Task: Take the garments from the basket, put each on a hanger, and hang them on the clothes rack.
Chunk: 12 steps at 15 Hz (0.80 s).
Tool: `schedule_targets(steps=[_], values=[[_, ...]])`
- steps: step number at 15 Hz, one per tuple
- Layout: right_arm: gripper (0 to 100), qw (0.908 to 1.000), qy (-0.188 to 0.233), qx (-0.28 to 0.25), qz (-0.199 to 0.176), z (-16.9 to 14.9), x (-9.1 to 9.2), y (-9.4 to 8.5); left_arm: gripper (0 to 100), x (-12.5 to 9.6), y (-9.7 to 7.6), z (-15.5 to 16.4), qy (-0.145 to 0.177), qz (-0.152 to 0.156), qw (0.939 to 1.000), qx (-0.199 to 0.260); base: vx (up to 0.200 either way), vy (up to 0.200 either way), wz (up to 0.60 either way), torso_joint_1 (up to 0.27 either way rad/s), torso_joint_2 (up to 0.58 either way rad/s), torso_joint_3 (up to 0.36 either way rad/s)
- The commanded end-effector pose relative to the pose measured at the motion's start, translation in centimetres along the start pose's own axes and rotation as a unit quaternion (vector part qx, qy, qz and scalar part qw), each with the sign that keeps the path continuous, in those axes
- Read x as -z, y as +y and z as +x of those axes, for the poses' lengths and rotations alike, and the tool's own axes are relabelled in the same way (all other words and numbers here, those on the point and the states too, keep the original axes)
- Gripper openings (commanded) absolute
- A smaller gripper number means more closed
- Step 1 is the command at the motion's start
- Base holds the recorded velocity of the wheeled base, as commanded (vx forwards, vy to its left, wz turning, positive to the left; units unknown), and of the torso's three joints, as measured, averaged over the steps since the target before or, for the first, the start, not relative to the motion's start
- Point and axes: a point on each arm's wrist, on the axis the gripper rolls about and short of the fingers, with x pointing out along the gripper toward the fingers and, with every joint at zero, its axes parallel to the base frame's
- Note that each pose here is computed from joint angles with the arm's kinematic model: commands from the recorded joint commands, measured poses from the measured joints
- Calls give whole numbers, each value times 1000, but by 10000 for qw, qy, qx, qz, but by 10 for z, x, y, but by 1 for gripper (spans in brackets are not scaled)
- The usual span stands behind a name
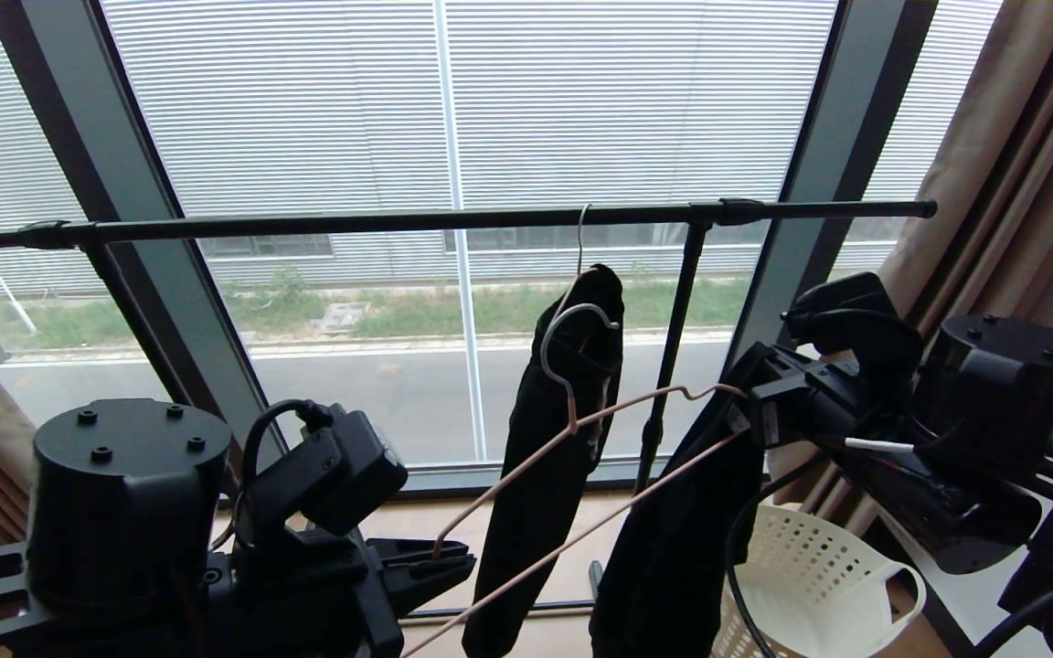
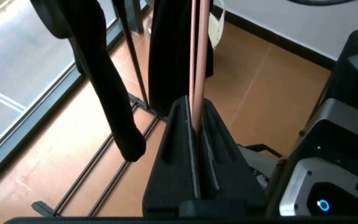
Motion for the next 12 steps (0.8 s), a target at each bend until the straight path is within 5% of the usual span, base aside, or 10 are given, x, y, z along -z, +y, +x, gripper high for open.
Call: schedule_targets(steps=[1,12], values=[[0,10000,-11,-54,-9,-2,0,3,0,1,3,7,103,-40,9999,-18,0,0,0,0,0,0],[0,9971,-262,-711,-59,-33,-11,36,0,-18,9,15,-117,-22,9998,-186,0,0,0,0,0,0]])
